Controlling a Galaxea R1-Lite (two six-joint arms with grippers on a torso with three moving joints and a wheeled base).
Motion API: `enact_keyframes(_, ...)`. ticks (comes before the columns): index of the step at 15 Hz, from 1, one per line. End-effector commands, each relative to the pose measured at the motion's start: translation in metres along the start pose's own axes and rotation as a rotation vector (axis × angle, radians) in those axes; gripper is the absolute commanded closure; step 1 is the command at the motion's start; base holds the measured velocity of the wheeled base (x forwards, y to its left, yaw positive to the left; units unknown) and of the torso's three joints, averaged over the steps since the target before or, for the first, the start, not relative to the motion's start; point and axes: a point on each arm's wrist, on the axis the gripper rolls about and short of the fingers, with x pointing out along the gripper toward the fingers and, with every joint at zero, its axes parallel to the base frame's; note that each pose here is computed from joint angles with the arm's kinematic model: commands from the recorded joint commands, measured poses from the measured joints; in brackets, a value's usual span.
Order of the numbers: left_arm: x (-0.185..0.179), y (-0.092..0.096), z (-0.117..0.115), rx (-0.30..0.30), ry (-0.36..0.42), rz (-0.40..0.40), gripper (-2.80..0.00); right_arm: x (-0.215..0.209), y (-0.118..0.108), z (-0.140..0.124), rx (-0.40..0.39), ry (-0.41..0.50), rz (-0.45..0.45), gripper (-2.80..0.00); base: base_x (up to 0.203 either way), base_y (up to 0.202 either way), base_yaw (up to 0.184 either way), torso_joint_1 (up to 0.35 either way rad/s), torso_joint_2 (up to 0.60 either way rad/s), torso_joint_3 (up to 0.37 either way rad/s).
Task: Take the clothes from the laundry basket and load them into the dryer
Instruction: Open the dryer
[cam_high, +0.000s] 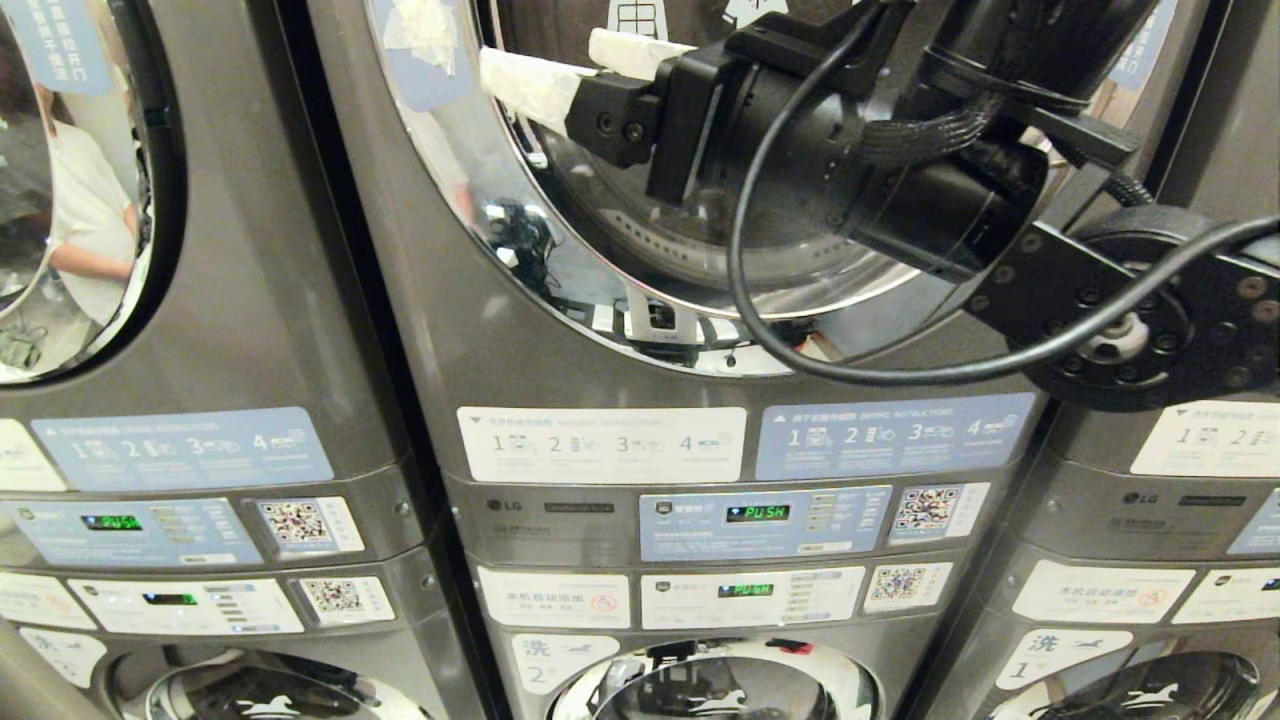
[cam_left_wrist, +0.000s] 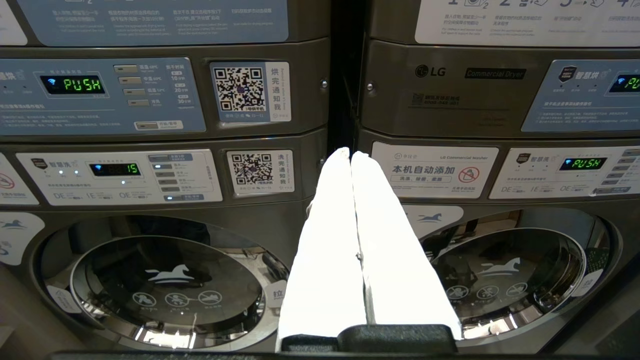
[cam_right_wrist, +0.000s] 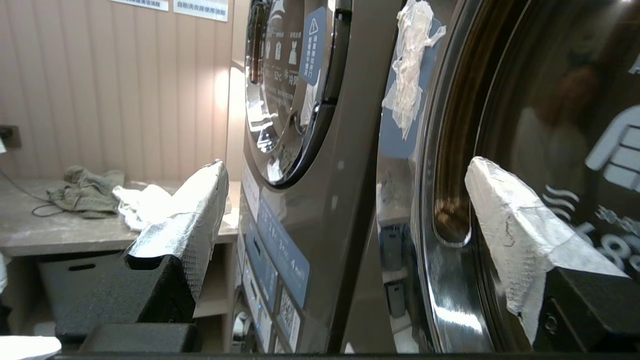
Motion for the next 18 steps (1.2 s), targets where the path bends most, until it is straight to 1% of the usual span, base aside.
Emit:
enact_keyframes(1, 0.000, 0.000, 0.000, 0.001, 0.000, 0.000, 0.00, 0.014, -0.004, -0.018, 0.006, 0.004, 0.007, -2.80, 0.000, 0.000, 0.000, 0.000, 0.00, 0.000)
enact_keyframes(4, 0.000, 0.000, 0.000, 0.000, 0.000, 0.000, 0.00, 0.031, -0.008, -0.026, -0.005, -0.029, -0.014, -2.80, 0.000, 0.000, 0.000, 0.000, 0.00, 0.000)
enact_keyframes(6, 0.000, 0.000, 0.000, 0.000, 0.000, 0.000, 0.00, 0.042, -0.010, -0.034, -0.005, -0.044, -0.075, -2.80, 0.000, 0.000, 0.000, 0.000, 0.00, 0.000)
enact_keyframes(8, 0.000, 0.000, 0.000, 0.000, 0.000, 0.000, 0.00, 0.049, -0.009, -0.038, -0.006, -0.058, -0.111, -2.80, 0.000, 0.000, 0.000, 0.000, 0.00, 0.000)
enact_keyframes(10, 0.000, 0.000, 0.000, 0.000, 0.000, 0.000, 0.00, 0.053, -0.011, -0.042, -0.031, -0.059, -0.114, -2.80, 0.000, 0.000, 0.000, 0.000, 0.00, 0.000)
enact_keyframes(12, 0.000, 0.000, 0.000, 0.000, 0.000, 0.000, 0.00, 0.054, -0.011, -0.045, -0.039, -0.053, -0.106, -2.80, 0.000, 0.000, 0.000, 0.000, 0.00, 0.000)
enact_keyframes(18, 0.000, 0.000, 0.000, 0.001, 0.000, 0.000, 0.00, 0.056, -0.013, -0.054, -0.024, -0.033, -0.103, -2.80, 0.000, 0.000, 0.000, 0.000, 0.00, 0.000)
